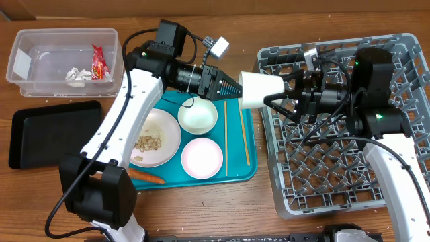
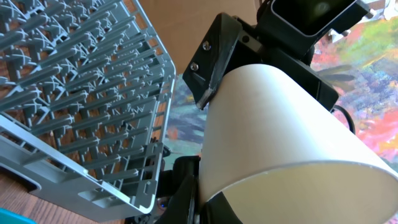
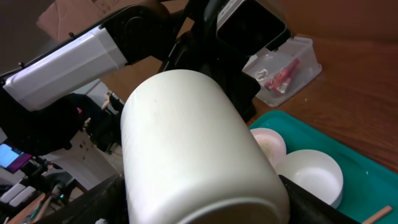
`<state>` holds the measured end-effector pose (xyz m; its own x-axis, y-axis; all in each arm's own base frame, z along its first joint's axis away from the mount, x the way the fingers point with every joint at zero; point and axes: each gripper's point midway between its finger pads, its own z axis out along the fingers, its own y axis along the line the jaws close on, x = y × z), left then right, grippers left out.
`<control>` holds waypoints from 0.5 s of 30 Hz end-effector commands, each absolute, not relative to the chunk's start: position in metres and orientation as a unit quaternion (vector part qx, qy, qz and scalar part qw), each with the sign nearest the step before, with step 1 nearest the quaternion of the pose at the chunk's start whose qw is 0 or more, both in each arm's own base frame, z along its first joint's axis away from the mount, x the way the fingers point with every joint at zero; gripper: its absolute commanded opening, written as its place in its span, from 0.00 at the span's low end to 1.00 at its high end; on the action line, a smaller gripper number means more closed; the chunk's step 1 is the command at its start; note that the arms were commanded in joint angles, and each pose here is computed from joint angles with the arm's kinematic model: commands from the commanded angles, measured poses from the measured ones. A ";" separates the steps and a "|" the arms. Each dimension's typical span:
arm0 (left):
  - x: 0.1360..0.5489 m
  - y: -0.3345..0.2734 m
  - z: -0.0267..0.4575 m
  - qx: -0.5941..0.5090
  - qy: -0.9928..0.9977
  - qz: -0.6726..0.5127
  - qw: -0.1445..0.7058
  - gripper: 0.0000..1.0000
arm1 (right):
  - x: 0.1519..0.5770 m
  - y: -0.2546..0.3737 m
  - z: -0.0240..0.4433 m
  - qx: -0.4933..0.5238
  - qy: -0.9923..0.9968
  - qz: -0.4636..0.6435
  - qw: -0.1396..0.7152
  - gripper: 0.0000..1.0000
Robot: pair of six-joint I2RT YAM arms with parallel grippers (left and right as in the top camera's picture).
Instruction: Sort waste into correct bins and load items into the dishwasher
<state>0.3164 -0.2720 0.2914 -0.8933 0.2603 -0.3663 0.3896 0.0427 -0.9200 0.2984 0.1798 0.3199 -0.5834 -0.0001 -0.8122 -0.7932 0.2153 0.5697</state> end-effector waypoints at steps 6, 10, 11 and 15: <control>0.313 -0.281 0.291 0.239 0.719 -0.650 0.048 0.04 | 0.302 0.179 0.329 -0.300 0.686 0.545 0.378 0.65; 0.314 -0.281 0.290 0.240 0.720 -0.649 0.049 0.06 | 0.302 0.179 0.329 -0.299 0.686 0.545 0.378 0.61; 0.314 -0.281 0.289 0.240 0.722 -0.648 0.050 0.08 | 0.302 0.179 0.329 -0.299 0.686 0.545 0.378 0.61; 0.324 -0.278 0.271 0.234 0.759 -0.604 0.066 0.36 | 0.302 0.179 0.329 -0.299 0.686 0.545 0.378 0.56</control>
<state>0.3172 -0.2753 0.2834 -0.8928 0.2680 -0.3621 0.3969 0.0876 -0.9137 0.3002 0.1795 0.3220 -0.5646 0.0014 -0.8253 -0.8053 0.2179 0.5513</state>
